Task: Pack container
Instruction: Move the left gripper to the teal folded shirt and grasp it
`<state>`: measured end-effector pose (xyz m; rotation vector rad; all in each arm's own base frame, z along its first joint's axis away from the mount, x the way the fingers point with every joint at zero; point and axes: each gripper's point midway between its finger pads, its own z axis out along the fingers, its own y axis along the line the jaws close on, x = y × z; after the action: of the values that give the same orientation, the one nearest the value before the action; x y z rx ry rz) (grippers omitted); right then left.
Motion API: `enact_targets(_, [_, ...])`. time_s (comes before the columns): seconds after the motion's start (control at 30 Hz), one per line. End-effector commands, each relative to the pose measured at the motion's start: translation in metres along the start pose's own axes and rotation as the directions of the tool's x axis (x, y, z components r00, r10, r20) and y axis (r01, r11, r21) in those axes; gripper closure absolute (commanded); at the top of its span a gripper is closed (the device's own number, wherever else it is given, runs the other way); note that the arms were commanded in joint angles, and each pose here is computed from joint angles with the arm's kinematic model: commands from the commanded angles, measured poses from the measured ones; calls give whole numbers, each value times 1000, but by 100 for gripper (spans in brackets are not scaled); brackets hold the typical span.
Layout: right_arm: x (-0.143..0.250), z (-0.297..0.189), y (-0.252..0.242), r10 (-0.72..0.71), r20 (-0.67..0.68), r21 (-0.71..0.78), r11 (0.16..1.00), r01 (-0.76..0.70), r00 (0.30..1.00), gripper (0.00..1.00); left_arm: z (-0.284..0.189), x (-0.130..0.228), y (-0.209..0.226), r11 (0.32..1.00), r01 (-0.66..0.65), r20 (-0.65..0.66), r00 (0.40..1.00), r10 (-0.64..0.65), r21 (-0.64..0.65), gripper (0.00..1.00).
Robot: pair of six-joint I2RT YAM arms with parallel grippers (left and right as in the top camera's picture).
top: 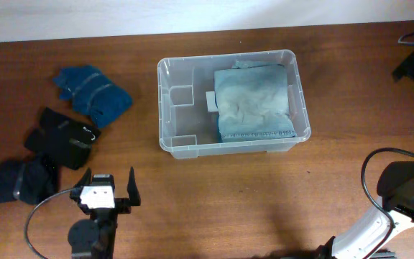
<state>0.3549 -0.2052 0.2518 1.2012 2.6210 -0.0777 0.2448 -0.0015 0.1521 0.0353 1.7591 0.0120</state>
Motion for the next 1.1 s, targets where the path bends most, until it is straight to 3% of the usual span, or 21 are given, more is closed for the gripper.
enact_targets(0.0, [2,-2,-1,12,0,3,1000,-12,1000,2,-7,-49,1,998,66,7,998,-66,1,1])
enact_targets(0.17, [2,-2,-1,12,0,3,1000,-12,1000,2,9,-84,3,998,69,-170,983,-69,-5,1])
enact_targets(0.3, [2,-2,-1,12,0,2,1000,-12,1000,2,43,-120,-4,996,87,-370,927,-67,37,1])
enact_targets(0.5, [2,-2,-1,12,0,2,1000,-12,1000,2,89,-150,-17,985,134,-479,875,-68,106,1])
enact_targets(0.7, [2,-2,-1,12,0,3,1000,-12,1000,1,138,-132,1,992,123,-517,851,-88,32,1])
enact_targets(0.87, [2,-2,-1,12,0,3,1000,-12,1000,2,156,-108,51,938,309,-524,778,-346,-160,1])
enact_targets(1.07, [2,-2,-1,12,0,3,1000,-12,1000,2,184,-84,91,898,400,-506,745,-434,-182,1])
